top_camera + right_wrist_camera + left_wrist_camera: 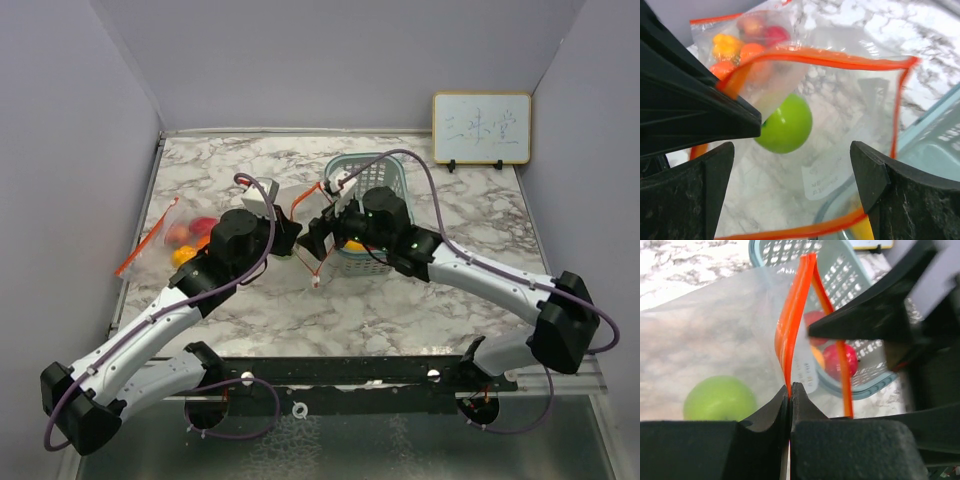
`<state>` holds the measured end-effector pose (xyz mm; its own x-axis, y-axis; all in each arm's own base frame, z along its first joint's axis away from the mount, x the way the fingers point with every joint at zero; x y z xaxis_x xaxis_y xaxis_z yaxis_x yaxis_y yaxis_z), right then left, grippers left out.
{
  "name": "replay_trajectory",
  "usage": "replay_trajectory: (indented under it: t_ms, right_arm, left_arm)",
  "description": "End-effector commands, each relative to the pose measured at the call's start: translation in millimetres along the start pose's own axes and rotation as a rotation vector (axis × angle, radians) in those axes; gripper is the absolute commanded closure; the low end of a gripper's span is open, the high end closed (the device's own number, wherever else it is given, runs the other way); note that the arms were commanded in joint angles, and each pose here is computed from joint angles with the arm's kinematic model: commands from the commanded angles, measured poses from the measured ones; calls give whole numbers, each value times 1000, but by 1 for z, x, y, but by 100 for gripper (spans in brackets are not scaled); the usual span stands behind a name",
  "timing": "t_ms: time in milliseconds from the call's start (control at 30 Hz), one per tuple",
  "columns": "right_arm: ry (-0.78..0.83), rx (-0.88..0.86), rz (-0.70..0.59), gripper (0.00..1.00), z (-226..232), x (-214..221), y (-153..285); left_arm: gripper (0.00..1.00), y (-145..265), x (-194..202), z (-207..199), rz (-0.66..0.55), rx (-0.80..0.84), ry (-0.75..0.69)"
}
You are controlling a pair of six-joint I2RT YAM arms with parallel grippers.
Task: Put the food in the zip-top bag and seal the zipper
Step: Place the fake fruit in the zipper food storage bag, then pick up the fake fruit from the bin.
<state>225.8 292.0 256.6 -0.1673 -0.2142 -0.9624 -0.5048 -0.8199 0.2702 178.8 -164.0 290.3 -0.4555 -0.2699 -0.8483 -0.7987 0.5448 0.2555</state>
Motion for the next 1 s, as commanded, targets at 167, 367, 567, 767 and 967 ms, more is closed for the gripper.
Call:
replay_trajectory:
  t_ms: [167,367,567,767,967]
  right_arm:
    - [-11,402,-31,0,-23,-53,70]
    - [-164,591,257,1,-62,-19,57]
    - [-258,672,339,8,-91,12,49]
    - [-292,662,468,7,-118,52,9]
    - [-294,781,569,7,-147,85,-25]
  left_arm:
    - [100,3,14,19,-3,-118,-23]
    - [100,10,10,19,-30,-116,-31]
    - [100,16,11,20,-39,-104,-31]
    - [100,18,12,20,-43,-91,-37]
    - [100,19,11,19,-40,-79,-44]
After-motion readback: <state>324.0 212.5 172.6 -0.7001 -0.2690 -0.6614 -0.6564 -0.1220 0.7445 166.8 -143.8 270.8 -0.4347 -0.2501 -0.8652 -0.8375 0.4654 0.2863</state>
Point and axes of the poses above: each gripper's point midway between its finger pads, its own y axis back along the fingers, its own z axis along the line the jaws close on, x = y × z, the point moved 10 cm from there along y, back along the fingers, and after that the axes turned 5 degrees about y, right-handed, at the moved point
